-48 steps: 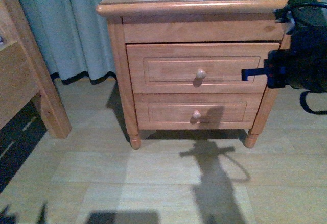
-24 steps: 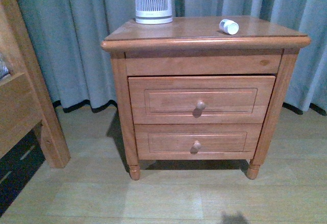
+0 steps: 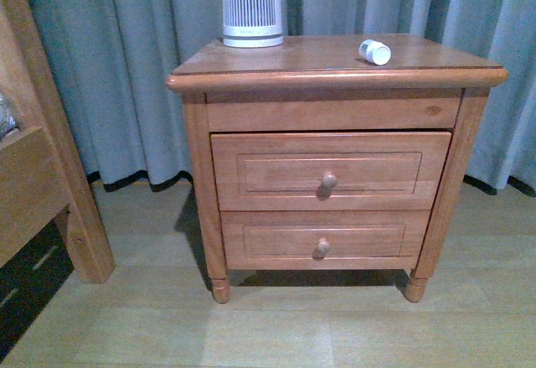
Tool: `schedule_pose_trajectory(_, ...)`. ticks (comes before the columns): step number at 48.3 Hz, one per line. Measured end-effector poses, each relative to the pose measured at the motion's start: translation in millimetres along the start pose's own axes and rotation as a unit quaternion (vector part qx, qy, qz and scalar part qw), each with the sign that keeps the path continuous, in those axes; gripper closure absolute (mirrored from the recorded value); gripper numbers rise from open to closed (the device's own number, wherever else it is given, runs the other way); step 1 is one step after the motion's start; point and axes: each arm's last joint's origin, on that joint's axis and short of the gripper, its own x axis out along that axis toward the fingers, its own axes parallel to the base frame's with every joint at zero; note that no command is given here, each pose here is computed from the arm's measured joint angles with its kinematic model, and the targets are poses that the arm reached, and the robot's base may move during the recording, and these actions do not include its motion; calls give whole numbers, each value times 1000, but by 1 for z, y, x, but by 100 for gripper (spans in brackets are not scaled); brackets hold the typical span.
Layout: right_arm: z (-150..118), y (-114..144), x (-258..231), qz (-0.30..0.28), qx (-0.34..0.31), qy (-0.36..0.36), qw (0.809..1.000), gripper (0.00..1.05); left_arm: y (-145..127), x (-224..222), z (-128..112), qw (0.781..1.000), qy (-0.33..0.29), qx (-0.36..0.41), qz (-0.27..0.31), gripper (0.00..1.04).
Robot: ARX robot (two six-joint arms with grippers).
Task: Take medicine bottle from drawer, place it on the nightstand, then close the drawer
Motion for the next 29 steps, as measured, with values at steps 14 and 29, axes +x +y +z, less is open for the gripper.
schedule_pose_trajectory(14, 1, 0, -8, 0, 0, -2, 1000, 101, 0, 0, 0, 1000, 0, 0, 0, 6)
schedule_pose_trajectory(29, 1, 0, -16, 0, 0, -2, 1000, 101, 0, 0, 0, 1000, 0, 0, 0, 6)
